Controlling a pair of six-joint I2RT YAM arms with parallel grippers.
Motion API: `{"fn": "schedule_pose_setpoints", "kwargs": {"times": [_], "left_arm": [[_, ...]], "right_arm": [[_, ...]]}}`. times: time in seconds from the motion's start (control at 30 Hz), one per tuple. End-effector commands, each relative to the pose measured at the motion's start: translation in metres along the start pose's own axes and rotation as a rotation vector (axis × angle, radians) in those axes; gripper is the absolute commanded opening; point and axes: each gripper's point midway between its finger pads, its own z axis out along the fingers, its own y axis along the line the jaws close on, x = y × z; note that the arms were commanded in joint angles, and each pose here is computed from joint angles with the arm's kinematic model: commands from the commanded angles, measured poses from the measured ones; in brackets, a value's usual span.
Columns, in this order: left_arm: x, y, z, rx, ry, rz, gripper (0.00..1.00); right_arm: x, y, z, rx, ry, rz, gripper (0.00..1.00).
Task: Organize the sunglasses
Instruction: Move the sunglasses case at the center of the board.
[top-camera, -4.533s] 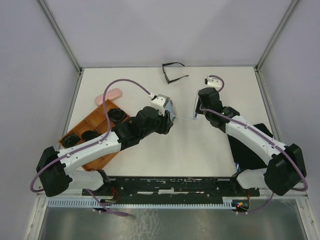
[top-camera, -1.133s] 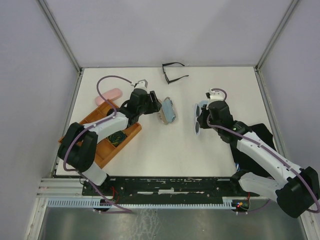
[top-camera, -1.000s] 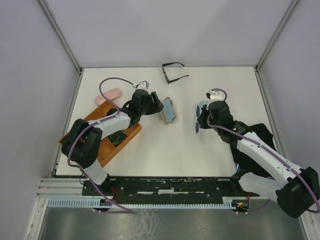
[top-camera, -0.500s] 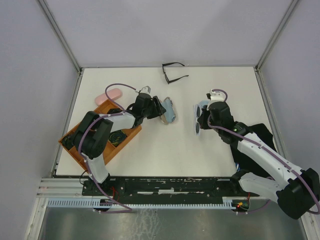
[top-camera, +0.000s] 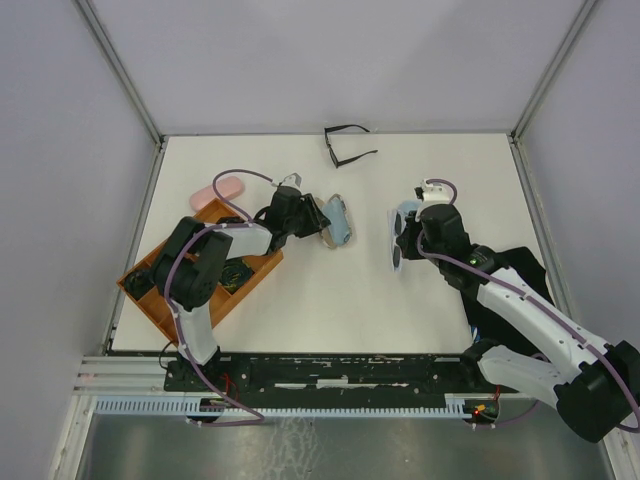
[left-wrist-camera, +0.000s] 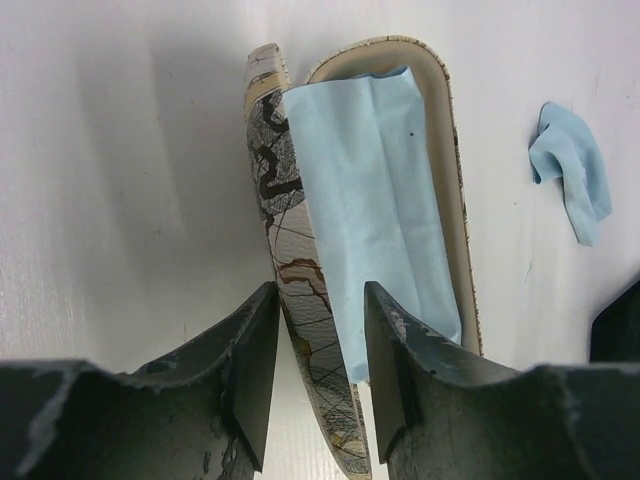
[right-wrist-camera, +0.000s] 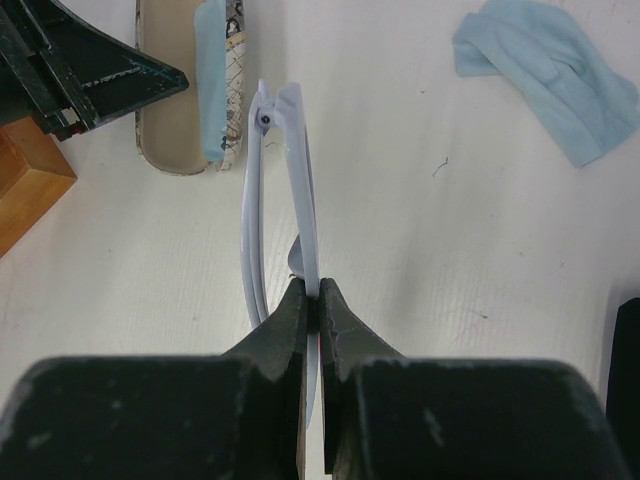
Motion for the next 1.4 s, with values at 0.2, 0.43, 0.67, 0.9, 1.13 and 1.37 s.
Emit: {"fn": "schedule_pose_setpoints", "kwargs": {"times": [0.2, 0.43, 0.67, 0.9, 1.13, 1.37], "left_arm": [[-0.018, -0.017, 0.000, 0.055, -0.030, 0.024, 0.40], [-0.019, -0.020, -0.012, 0.063, -0.027, 0.048, 0.33], [-0.013, -0.020, -0.035, 0.068, -0.014, 0.076, 0.31], [0.004, -0.012, -0.062, 0.045, 0.007, 0.102, 0.30], [0.017, -0.011, -0.088, 0.000, 0.010, 0.157, 0.30], [0.042, -0.018, -0.101, -0.054, 0.013, 0.210, 0.30]], "right_arm": [[-0.011, 0.003, -0.003, -0.009, -0.048, 0.017, 0.00], [-0.011, 0.003, -0.003, -0.011, -0.050, 0.019, 0.00], [-0.011, 0.005, -0.004, -0.022, -0.050, 0.023, 0.00], [-0.008, 0.008, -0.002, -0.041, -0.040, 0.034, 0.00], [-0.005, 0.011, -0.003, -0.059, -0.032, 0.045, 0.00], [0.004, 0.014, -0.001, -0.077, -0.005, 0.052, 0.00]]}}
